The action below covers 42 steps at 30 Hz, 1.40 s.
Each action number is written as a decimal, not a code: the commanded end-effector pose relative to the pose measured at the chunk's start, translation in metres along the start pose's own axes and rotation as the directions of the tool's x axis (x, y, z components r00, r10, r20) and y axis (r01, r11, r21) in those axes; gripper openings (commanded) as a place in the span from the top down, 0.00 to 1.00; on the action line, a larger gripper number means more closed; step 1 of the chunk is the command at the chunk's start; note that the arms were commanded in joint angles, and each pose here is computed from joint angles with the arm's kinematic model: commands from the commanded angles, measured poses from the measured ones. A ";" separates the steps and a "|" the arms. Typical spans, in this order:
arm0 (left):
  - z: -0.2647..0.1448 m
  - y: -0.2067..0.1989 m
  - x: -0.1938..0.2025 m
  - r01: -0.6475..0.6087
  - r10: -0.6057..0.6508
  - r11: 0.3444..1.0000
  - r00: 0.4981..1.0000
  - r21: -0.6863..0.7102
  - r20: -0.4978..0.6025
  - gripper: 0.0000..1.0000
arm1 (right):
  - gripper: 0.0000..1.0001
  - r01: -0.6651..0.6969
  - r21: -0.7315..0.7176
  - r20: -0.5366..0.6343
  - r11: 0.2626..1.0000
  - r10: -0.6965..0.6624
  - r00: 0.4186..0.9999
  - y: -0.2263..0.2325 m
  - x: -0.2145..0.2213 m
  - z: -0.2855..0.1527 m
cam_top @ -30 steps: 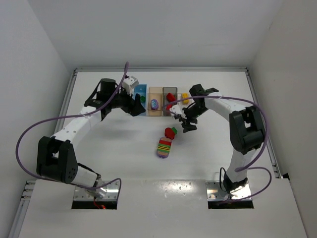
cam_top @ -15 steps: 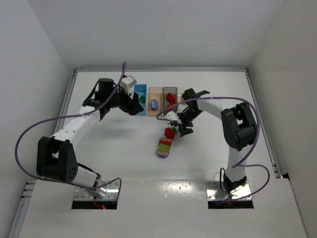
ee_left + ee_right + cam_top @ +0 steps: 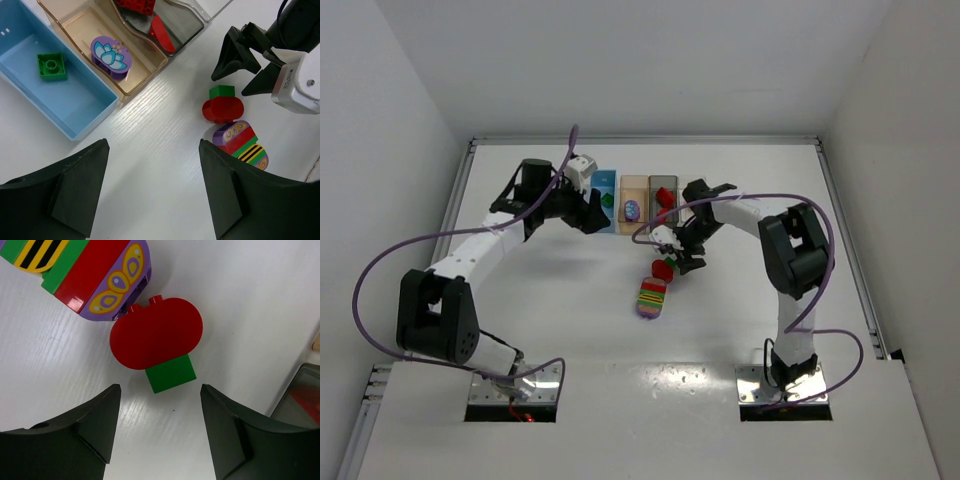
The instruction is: Sort the legos into containers by color
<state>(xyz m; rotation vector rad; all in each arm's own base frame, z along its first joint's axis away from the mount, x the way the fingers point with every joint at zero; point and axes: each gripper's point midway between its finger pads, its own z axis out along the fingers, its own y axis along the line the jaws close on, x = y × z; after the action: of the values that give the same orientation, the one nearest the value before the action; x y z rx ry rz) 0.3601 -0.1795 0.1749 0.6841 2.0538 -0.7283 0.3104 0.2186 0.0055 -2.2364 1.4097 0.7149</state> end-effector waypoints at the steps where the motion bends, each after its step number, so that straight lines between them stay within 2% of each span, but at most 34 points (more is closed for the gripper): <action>1: -0.003 0.005 -0.017 -0.036 0.036 0.999 0.998 -0.008 0.042 0.22 | 0.35 0.067 0.045 0.021 0.997 -0.068 0.997 -0.022 -0.014 -0.004; 6: 0.002 0.008 -0.012 -0.026 0.026 1.000 0.999 -0.006 0.027 0.22 | 0.31 0.080 0.047 0.012 0.996 -0.081 0.997 -0.026 -0.014 0.000; 18: 0.004 0.014 -0.013 -0.021 0.022 1.000 0.999 -0.013 0.029 0.23 | 0.31 0.124 -0.001 0.018 0.992 -0.124 0.992 -0.022 -0.027 0.008; 28: 0.002 0.017 -0.013 -0.017 0.017 1.000 0.999 -0.021 0.031 0.23 | 0.54 0.135 -0.063 -0.020 0.989 -0.136 0.990 -0.008 -0.021 0.015; 36: 0.003 0.016 -0.009 -0.012 0.012 1.000 1.000 -0.011 0.025 0.23 | 0.60 0.137 -0.095 -0.076 0.986 -0.144 0.987 -0.001 -0.015 0.018; 42: 0.004 0.014 -0.010 0.009 -0.009 1.000 0.999 -0.002 0.034 0.24 | 0.80 0.093 -0.095 -0.100 0.991 -0.102 0.990 0.010 -0.012 0.019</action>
<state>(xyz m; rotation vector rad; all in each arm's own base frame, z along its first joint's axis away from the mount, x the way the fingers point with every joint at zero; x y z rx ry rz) 0.3667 -0.1736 0.1608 0.6554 2.0957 -0.7318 0.3021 0.2362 -0.0017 -2.4152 1.3093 0.6446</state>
